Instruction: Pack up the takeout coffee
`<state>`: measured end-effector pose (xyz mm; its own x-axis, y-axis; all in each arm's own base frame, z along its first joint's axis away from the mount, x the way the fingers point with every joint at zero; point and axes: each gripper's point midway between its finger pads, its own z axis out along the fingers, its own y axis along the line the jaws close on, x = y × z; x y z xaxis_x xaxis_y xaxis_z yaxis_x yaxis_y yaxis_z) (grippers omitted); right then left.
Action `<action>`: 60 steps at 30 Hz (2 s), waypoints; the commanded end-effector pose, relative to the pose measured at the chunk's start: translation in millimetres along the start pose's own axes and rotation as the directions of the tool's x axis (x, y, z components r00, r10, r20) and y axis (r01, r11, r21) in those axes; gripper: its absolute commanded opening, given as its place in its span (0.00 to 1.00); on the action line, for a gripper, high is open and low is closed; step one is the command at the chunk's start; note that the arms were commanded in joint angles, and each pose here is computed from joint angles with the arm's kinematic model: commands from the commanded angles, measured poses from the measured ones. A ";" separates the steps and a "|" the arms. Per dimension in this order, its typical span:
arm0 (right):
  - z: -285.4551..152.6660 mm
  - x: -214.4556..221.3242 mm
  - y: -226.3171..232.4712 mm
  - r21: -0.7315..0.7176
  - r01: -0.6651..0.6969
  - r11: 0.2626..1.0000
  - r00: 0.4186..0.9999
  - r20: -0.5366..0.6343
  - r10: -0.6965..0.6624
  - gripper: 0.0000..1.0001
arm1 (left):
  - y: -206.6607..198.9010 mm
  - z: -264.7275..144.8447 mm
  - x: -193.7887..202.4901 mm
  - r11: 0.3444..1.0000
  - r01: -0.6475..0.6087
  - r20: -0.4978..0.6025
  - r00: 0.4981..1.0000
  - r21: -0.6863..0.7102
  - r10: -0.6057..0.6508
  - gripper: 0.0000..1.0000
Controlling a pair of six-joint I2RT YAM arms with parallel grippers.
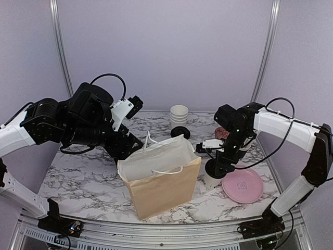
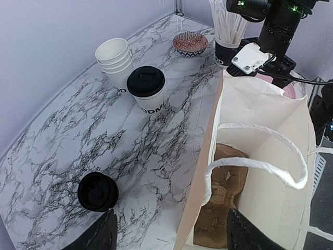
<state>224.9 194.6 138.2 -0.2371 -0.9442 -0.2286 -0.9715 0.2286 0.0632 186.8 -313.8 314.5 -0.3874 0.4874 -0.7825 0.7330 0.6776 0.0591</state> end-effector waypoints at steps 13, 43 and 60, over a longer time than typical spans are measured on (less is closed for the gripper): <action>1.4 -2.0 -6.4 0.053 0.032 0.998 0.999 -0.039 -0.030 0.82 | 0.2 4.6 2.3 1.000 0.008 -0.006 1.000 0.010 -0.008 0.72; -127.9 -63.5 -18.9 0.292 0.047 0.955 0.945 0.298 -0.138 0.56 | -22.4 31.2 14.2 0.991 -0.041 -0.170 0.983 0.131 0.063 0.57; -307.3 -94.9 79.3 0.408 0.226 0.885 0.567 0.683 -0.460 0.55 | -19.1 43.2 2.8 0.990 -0.034 -0.191 0.980 0.134 0.060 0.11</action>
<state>219.0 218.7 455.8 0.2365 -0.5708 -0.7863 -0.8590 0.2553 -0.4437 193.1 -344.2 277.8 -0.4452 0.6217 -0.6445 0.8082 0.5888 0.0097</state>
